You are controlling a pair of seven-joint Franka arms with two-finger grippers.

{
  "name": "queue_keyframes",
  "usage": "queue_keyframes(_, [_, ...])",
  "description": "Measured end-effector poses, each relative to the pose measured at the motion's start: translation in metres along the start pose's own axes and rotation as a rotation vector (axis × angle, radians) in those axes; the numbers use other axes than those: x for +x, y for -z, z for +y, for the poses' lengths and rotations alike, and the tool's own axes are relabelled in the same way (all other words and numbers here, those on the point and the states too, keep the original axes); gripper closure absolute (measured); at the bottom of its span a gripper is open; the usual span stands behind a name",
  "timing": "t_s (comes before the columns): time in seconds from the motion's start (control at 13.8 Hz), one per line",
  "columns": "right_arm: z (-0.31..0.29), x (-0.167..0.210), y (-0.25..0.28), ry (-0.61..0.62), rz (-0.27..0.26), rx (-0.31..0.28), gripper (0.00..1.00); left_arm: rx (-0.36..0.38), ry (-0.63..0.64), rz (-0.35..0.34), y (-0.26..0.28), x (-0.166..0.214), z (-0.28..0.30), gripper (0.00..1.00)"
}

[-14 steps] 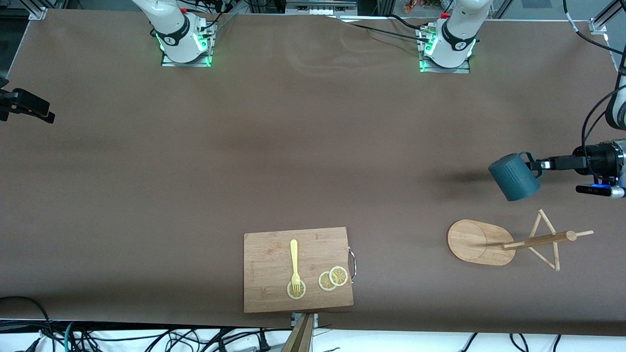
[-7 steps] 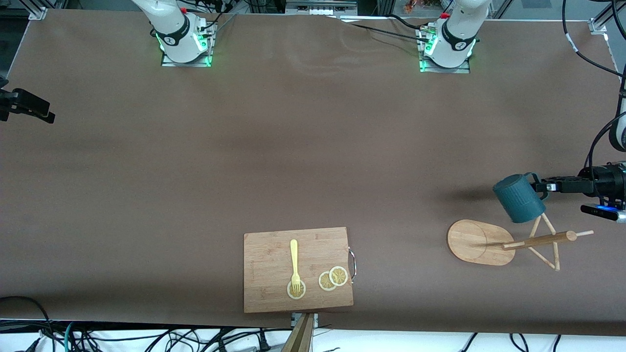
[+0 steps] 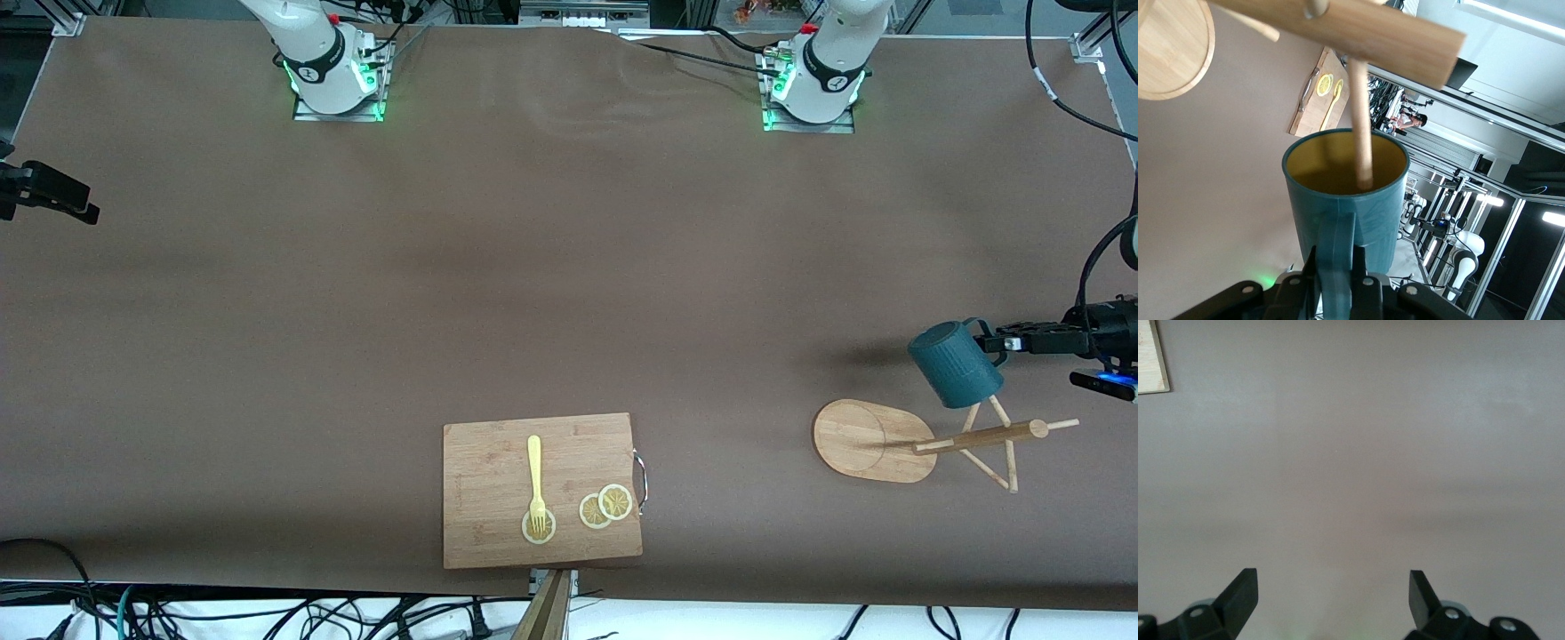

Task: Pass cup and hang on rack
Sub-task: 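Hang the mug handle onto a rack peg with the left gripper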

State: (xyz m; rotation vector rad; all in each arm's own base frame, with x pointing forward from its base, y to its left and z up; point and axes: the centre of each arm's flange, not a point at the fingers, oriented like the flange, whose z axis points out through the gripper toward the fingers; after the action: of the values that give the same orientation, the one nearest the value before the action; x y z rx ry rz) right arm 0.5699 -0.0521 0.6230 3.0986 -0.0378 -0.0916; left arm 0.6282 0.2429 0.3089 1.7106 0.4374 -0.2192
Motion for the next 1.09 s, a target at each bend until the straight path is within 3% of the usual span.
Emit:
queue_keyframes(0.44, [0.0,0.0,0.0,-0.001,0.0,0.003,0.0,-0.032,0.047,0.004,0.006,0.013,-0.03,0.79])
queue_keyframes(1.09, [0.001,0.0,0.0,-0.002,0.0,0.003,0.0,-0.087,0.133,0.02,0.015,0.022,-0.031,0.79])
